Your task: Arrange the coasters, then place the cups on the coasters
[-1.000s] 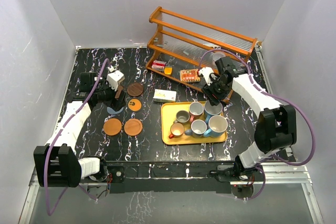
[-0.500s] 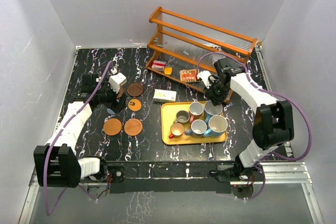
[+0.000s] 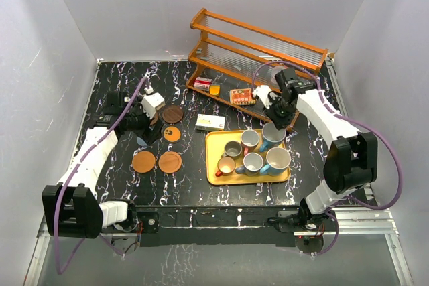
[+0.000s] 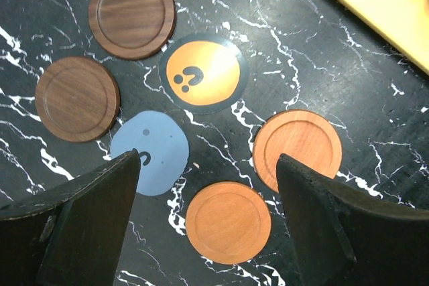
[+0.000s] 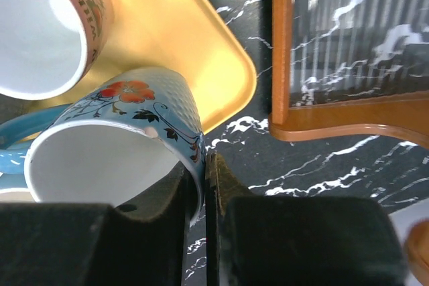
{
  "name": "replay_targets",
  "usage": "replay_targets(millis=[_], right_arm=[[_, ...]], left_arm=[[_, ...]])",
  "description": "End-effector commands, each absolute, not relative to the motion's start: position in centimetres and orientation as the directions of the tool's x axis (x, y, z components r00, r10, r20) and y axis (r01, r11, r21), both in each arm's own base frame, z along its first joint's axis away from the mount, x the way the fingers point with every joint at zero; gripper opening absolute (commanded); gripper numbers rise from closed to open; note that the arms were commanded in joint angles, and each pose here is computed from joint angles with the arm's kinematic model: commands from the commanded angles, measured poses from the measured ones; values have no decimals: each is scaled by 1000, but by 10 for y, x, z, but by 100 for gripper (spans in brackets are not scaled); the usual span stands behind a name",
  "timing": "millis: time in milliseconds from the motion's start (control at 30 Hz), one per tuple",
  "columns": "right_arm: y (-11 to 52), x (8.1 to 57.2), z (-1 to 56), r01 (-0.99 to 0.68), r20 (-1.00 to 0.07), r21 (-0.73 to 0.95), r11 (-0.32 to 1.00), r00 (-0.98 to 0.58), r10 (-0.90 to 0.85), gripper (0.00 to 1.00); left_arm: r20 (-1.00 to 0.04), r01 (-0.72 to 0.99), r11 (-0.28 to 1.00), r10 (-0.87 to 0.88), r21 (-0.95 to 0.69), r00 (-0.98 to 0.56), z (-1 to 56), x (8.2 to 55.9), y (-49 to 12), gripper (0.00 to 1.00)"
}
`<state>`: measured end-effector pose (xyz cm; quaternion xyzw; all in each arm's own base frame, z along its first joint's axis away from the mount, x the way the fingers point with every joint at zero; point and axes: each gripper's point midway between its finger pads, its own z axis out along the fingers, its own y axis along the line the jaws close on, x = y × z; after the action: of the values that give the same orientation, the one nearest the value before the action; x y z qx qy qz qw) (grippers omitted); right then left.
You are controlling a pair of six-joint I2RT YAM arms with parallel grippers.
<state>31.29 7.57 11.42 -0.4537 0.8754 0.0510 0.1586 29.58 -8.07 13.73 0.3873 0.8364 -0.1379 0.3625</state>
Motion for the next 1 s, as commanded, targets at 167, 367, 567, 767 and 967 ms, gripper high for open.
replay_targets(millis=[167,367,567,767,967], right_arm=[[78,342,209,-748,-471,-203,632,-491,-733,0],[102,359,246,-719,-561,-210,663,-467,-684,0],[157,375,263,-738,-619,-181,651,-429,-658,0],[210,393,261,-735,-652,-126,667,-445,-614,0],[242,409,260,-704,-694,-29,710,-497,-521,0]], left_arm=[[-763,800,599,533,35,-366,168,304,-117,82],[-784,825,564,525,29,-330,195,314,-152,84],[-822,877,481,492,-17,-286,227,322,-204,96],[-819,904,428,522,10,-239,231,327,-245,94],[-787,912,406,581,60,-207,213,325,-262,88]])
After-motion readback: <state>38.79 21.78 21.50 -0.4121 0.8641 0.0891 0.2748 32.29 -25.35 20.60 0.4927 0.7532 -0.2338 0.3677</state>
